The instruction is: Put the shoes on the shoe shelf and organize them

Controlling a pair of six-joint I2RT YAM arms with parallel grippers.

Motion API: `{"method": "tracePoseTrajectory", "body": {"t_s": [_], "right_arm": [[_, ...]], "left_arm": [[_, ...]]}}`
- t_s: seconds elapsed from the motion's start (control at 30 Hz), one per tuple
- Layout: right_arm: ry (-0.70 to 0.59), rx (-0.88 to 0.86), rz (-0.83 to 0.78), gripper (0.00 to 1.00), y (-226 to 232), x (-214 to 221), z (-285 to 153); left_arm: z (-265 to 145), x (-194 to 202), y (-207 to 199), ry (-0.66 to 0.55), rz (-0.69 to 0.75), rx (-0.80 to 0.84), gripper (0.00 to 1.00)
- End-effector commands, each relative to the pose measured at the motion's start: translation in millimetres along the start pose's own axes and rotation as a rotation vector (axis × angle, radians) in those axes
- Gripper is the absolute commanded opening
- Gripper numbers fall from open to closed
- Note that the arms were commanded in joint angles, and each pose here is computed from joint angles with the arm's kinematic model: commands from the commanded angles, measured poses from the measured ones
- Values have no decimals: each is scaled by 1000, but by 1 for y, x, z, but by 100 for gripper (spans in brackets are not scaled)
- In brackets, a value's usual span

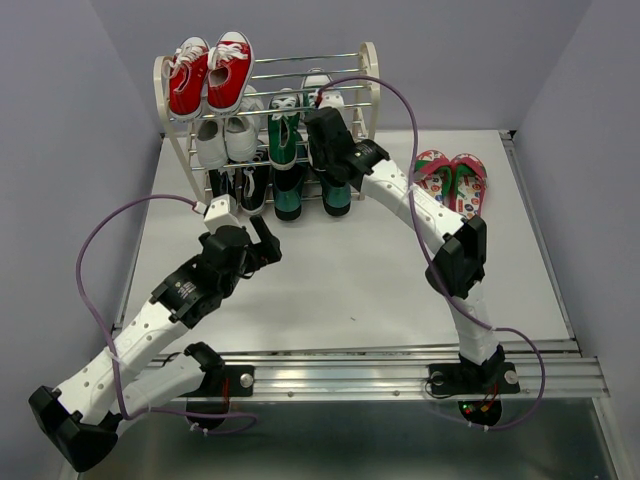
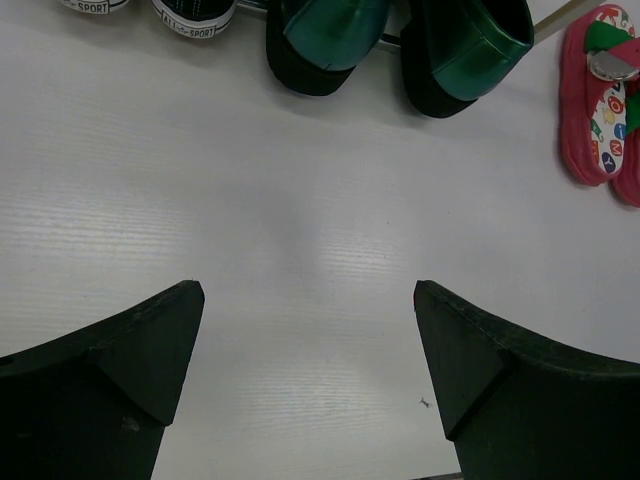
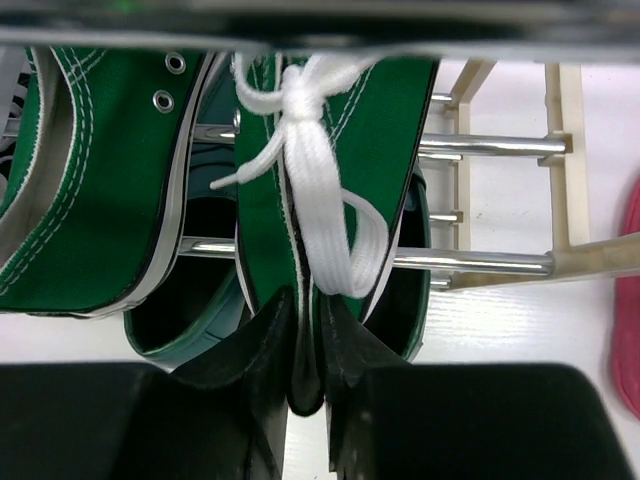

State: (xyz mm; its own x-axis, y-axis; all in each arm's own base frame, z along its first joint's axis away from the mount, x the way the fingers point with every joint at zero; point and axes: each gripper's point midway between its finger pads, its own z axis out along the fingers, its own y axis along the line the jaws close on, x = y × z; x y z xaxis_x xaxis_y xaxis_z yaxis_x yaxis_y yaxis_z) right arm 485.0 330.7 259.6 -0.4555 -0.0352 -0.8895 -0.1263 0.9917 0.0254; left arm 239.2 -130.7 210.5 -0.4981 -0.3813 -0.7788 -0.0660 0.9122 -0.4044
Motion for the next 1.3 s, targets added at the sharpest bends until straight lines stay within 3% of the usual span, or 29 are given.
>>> {"method": "tracePoseTrajectory", "body": {"t_s": [0.0,0.1,0.13,0.23,0.4,0.5,0.7,0.8,0.87,1.07,1.1,1.2,1.27], "right_arm": [[-177,35,116,20,-16,-63,-8],[-177,30,107,25,-15,-63,-8],[-177,28,107,34,-15,-63,-7],[-176,31,109,36,-15,-62,-7],[-169,29,104,28,-14,-59,-4],[-166,34,111,10,-14,-57,-2],[-171,54,119,6,-17,-54,1],[-156,28,104,15,-11,-48,5],[-146,10,107,34,-8,-45,5],[-154,-64,115,55,2,-53,-4],[-161,-75,116,64,3,-57,-8],[-166,-93,115,73,3,-62,-15],[-177,-108,110,86,2,-69,-25]], "left_arm": [[2,-4,-2,-22,1,7,99],[2,-4,-2,-22,2,5,99],[2,-4,-2,-20,2,5,99],[2,-4,-2,-21,3,6,99],[2,-4,-2,-20,5,5,99],[3,-4,-1,-20,7,1,99],[2,-5,-1,-23,4,0,99],[3,-4,-2,-19,8,2,99],[3,-4,-1,-19,9,-2,99],[3,-6,-2,-24,7,0,99],[3,-6,-2,-25,7,-1,99],[3,-6,-1,-26,8,-2,99],[2,-7,-2,-28,5,0,99]]}}
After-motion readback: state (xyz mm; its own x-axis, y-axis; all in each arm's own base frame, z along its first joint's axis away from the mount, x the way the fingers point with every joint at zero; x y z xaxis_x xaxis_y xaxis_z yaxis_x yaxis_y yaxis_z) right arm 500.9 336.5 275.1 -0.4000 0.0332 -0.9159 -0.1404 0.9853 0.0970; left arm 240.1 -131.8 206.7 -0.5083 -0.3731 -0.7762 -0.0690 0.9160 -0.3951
